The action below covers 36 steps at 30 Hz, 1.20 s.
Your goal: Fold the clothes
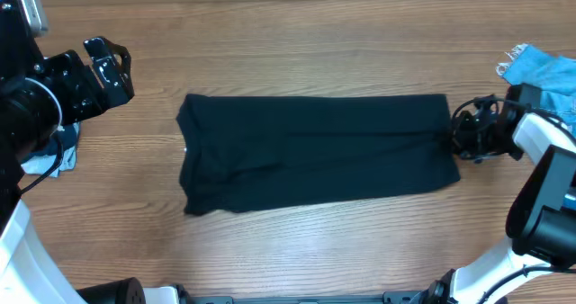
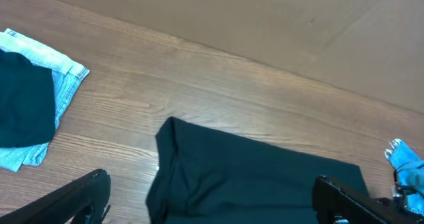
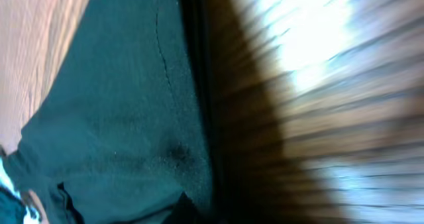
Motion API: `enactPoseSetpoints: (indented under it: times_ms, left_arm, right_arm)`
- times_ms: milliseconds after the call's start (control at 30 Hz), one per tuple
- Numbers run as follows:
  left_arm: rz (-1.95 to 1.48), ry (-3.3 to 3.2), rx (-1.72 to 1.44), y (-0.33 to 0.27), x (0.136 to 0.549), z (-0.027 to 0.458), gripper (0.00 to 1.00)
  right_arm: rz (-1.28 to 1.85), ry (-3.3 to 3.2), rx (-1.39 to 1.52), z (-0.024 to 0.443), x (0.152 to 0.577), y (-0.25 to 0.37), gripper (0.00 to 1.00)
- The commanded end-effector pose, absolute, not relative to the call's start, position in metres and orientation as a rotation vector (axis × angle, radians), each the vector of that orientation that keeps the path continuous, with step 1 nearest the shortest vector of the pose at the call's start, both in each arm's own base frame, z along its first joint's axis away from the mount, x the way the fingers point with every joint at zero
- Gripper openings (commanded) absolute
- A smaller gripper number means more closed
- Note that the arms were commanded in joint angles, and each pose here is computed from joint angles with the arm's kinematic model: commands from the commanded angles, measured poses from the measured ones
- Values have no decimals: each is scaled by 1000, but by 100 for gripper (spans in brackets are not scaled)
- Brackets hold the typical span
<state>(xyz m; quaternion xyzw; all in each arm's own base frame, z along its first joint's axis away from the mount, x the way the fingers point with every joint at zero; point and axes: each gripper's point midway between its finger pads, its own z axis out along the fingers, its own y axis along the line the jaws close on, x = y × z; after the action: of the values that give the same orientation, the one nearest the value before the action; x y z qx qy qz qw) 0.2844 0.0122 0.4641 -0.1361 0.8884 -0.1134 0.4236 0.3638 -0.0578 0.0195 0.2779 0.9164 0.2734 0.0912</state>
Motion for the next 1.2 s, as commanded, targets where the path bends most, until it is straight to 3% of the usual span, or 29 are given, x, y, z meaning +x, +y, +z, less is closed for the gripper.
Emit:
enactPoseSetpoints:
  times_ms: [0, 367, 700, 967, 1167]
  left_arm:
    - [-291, 2221, -317, 10, 285, 465, 100]
    - [-291, 2221, -317, 10, 285, 465, 100]
    - [-291, 2221, -317, 10, 285, 465, 100]
    - [-291, 2221, -317, 10, 285, 465, 100]
    - [-291, 2221, -317, 10, 285, 465, 100]
  right_arm:
    - [724, 2662, 838, 43, 376, -84, 4]
    - [634, 2649, 775, 112, 398, -109, 4]
    - [497, 2672, 798, 127, 394, -124, 4]
    - [349, 2568, 716, 189, 387, -133, 4]
    - [319, 2563, 709, 198, 387, -133, 4]
